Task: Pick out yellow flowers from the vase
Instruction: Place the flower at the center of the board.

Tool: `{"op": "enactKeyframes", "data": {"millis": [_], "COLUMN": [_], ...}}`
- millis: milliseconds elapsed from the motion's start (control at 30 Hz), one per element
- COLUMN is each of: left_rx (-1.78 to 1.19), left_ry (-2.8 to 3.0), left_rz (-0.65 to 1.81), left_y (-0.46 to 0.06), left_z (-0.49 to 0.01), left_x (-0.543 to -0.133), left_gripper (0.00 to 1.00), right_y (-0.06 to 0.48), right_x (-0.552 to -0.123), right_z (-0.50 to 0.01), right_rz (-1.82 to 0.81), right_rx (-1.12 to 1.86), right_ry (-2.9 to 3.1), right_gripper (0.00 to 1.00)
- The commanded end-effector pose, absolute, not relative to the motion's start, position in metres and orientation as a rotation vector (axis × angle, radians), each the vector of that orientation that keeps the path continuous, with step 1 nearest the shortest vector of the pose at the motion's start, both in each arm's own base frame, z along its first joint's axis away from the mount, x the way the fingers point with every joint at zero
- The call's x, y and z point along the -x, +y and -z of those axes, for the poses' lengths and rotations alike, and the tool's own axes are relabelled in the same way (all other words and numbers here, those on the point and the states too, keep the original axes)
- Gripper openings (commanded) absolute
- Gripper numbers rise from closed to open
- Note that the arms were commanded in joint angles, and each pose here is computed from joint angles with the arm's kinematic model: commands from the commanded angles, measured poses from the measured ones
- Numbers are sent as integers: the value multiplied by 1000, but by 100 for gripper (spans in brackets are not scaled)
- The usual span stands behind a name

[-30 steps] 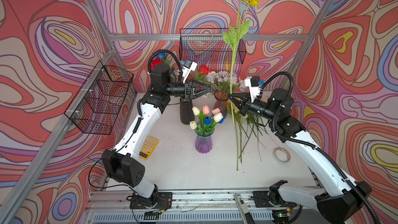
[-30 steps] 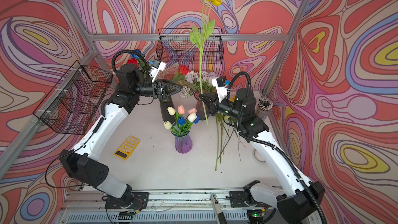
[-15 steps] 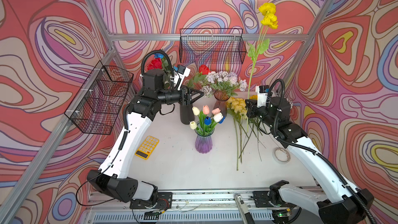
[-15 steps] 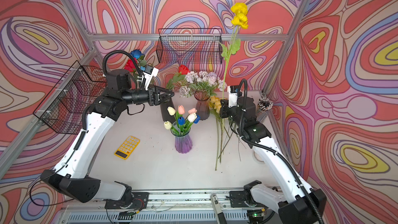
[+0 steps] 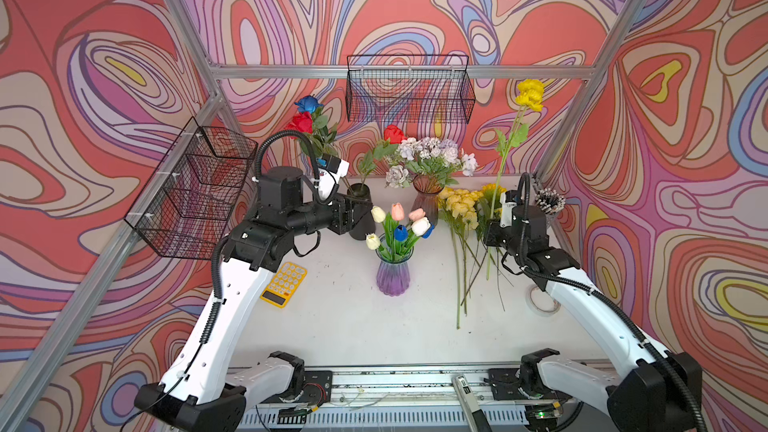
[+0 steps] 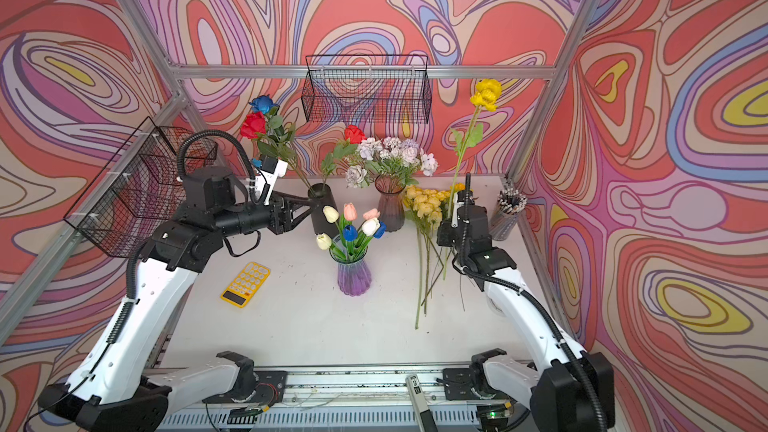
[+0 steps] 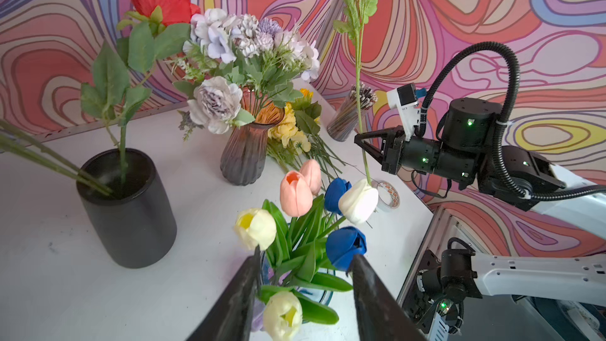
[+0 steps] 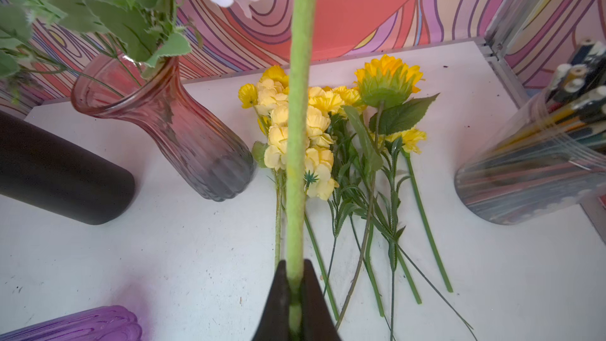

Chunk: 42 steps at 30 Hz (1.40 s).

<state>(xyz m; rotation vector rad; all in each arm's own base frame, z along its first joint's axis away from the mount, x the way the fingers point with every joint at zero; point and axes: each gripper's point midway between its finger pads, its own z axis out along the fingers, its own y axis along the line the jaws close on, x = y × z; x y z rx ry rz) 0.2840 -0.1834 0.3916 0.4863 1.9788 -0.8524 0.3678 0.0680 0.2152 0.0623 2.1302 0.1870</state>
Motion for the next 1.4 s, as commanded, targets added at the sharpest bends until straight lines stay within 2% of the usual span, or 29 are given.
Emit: {"op": "enactKeyframes", "data": {"millis": [0,500,733,933,1133,1367], "left_rx": [-456,-273,-157,-59,2,92], "left_ry": [2015,2152,2196,2199,2196,2207], "left_rz": [746,545,476,364,322,184], "left_y": [-168,-120,-95,-73,-64,-43], "left_z": [-379,-319,-285,-256,-227,-199], "left_x": [-278,-279,-272,-268,-272,-282], "left_gripper": [48,44,43,47,52,59], "right_y": [65,73,76,79,77,75], "right_x": [-374,-376,-373,-370,-370,-372], "right_z": [-197,-105,-76,-66,-77,-109], "right_rz": [-180,-205,-214,-231,-209,-185], "right_rx": [-100,-105,-109,-101,-73,-25], "right_ry": [2157,2385,2466,2506,2505,2431], "right_gripper": [0,0,0,0,13,39]}}
